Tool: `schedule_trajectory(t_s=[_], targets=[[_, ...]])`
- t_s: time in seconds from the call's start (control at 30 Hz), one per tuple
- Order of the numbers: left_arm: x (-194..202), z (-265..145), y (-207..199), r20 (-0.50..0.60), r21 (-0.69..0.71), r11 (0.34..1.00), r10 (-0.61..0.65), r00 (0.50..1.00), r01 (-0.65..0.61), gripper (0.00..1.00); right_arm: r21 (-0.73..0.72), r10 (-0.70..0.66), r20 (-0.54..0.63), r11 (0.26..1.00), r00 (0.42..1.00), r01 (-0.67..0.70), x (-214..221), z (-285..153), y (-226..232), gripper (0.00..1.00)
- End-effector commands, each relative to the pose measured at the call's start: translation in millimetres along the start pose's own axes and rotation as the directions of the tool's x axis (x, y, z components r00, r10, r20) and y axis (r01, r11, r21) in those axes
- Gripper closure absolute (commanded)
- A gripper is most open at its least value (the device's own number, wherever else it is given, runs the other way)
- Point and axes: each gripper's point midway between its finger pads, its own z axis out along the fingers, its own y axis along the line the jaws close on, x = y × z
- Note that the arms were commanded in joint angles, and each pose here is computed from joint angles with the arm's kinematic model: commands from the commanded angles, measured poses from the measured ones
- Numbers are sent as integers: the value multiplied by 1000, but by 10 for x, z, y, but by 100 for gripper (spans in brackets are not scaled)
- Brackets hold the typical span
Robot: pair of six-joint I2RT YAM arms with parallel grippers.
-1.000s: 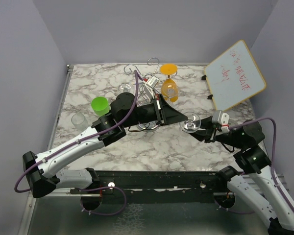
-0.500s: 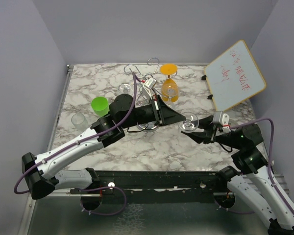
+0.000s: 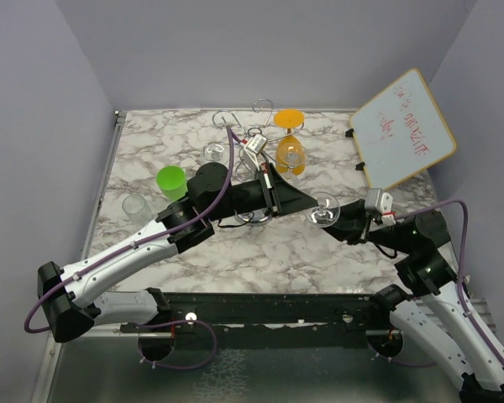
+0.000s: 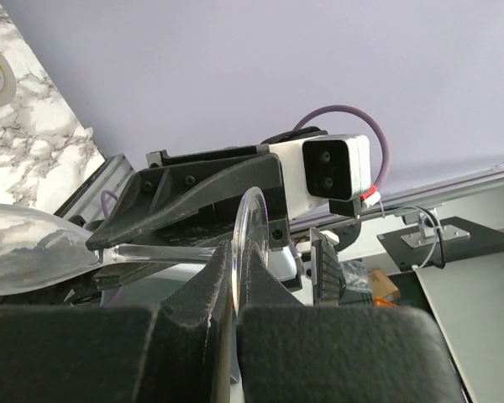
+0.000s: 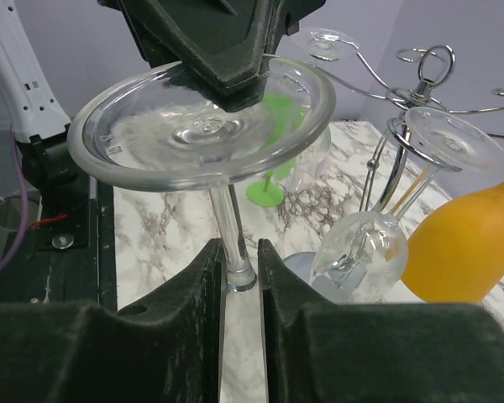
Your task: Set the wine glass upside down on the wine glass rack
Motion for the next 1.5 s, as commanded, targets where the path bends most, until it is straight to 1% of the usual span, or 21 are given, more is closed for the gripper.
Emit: schedule_trajectory(t_s=[0.0, 0.33, 0.37, 0.4, 0.43, 0.47, 0.5, 0.53, 0.6, 0.63, 0.73, 0.8, 0.87, 0.93, 1.03, 1.07, 1.2, 1.33, 1.47], targets=[[-44, -87, -249, 19, 81, 997, 1, 1000, -3, 100, -33, 8, 2, 999, 1000, -8, 49, 42, 25, 78], [-79, -141, -360, 38, 112, 994, -6, 999, 1, 100, -28, 23, -13, 999, 1000, -24, 131, 41, 22, 76], [-83, -144, -366, 41, 114, 994, -6, 999, 1, 100, -27, 25, -15, 999, 1000, -26, 136, 42, 22, 77], [-84, -149, -369, 42, 115, 993, -7, 999, 2, 100, -26, 25, -14, 999, 1000, -25, 135, 41, 19, 82], [-85, -149, -365, 44, 114, 993, -6, 999, 1, 100, -22, 26, -13, 999, 1000, -26, 127, 44, 11, 89], [-90, -149, -357, 47, 111, 994, -7, 999, 2, 100, -15, 29, -11, 999, 1000, -29, 118, 47, -3, 94], [-96, -157, -359, 53, 112, 994, -5, 999, -1, 96, -11, 33, -10, 999, 999, -33, 110, 51, -13, 98], [-104, -160, -350, 59, 107, 994, 6, 998, -12, 88, -5, 38, -7, 999, 999, -38, 100, 53, -23, 99], [-130, -174, -311, 79, 85, 996, 23, 997, -29, 70, 16, 53, 1, 998, 999, -53, 84, 63, -59, 99], [-156, -185, -287, 97, 70, 997, 36, 995, -43, 60, 26, 82, 5, 996, 997, -82, 74, 67, -69, 99], [-229, -266, -195, 152, 10, 997, 71, 986, -73, 38, 58, 131, 23, 990, 991, -132, 58, 77, -113, 99], [-281, -342, -172, 188, -22, 995, 96, 977, -94, 27, 77, 159, 43, 984, 986, -162, 45, 76, -134, 99], [-345, -424, -224, 218, -45, 989, 149, 964, -143, 21, 89, 184, 64, 978, 981, -189, 30, 74, -145, 99], [-431, -514, -300, 242, -91, 974, 222, 945, -205, 18, 95, 211, 91, 971, 973, -219, 9, 77, -153, 99], [-589, -687, -376, 287, -182, 942, 325, 901, -282, 15, 100, 249, 120, 960, 961, -261, 12, 92, -168, 99], [-664, -753, -382, 314, -217, 929, 357, 880, -300, 15, 102, 257, 129, 957, 958, -270, 10, 99, -179, 99], [-834, -1014, -488, 369, -295, 872, 481, 795, -391, 13, 132, 286, 156, 942, 945, -307, -2, 130, -266, 99], [-991, -1226, -527, 377, -398, 789, 606, 701, -468, 11, 164, 305, 160, 930, 939, -330, 5, 184, -378, 99], [-1118, -1376, -473, 356, -501, 708, 693, 627, -498, 9, 169, 320, 160, 923, 934, -345, 8, 270, -440, 99]])
